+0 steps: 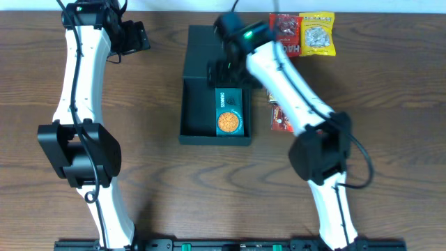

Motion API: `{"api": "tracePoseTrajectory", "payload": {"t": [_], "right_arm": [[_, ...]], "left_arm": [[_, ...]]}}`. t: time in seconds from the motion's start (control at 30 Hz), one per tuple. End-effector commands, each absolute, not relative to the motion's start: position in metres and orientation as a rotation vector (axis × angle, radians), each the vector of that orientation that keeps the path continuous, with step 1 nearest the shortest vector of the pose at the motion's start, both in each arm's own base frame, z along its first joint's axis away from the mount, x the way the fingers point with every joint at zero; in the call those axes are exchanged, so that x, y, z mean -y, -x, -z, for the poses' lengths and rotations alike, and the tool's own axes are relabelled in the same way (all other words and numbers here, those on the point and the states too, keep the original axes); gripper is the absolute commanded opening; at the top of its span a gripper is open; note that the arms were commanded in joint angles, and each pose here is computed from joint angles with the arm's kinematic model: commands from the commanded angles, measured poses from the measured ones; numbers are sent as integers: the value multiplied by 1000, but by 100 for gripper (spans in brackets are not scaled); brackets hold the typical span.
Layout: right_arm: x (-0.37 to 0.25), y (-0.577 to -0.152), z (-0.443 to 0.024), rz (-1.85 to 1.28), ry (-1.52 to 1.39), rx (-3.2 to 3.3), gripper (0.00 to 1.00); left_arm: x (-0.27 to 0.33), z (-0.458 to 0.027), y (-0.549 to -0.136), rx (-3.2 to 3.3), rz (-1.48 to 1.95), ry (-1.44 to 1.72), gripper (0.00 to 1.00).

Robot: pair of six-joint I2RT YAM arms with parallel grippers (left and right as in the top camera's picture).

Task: Pack container
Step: 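Return the right gripper and grasp the red Hacks bag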

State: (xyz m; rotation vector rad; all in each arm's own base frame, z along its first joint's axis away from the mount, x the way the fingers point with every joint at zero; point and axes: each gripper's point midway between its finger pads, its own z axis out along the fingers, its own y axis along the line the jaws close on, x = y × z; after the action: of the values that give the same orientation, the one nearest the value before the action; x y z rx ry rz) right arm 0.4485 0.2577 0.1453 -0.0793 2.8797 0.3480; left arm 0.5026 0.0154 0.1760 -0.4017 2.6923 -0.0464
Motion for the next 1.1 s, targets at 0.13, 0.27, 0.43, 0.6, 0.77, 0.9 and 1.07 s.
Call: {"api": "tracePoseTrajectory", "payload": {"t": [0.13,0.27,0.43,0.6,0.77,0.9,1.07], "right_arm": [[-197,-535,-240,-38,327,-2395,99],[-159,-576,-220,-121,185,-2379,99],[-111,-612,-180,-482,-38,-2403,95],[-70,-630,-135,-797,-222,-2407,93],[-64,-623,-92,-1016,-299,-2457,90],[-66,-608,-64,-1052,-371,-2547,90],[-64,-603,-49,-1043,-405,-2588,90]], "left_arm": [[-19,-183,-505,-2677,29,380,95],[-17,-183,-505,-2674,45,401,95],[-11,-184,-507,-2669,101,400,95],[-11,-186,-511,-2652,104,396,96],[-11,-188,-516,-2628,108,392,96],[-11,-190,-519,-2614,109,390,96],[-11,-190,-520,-2612,110,390,95]]}}
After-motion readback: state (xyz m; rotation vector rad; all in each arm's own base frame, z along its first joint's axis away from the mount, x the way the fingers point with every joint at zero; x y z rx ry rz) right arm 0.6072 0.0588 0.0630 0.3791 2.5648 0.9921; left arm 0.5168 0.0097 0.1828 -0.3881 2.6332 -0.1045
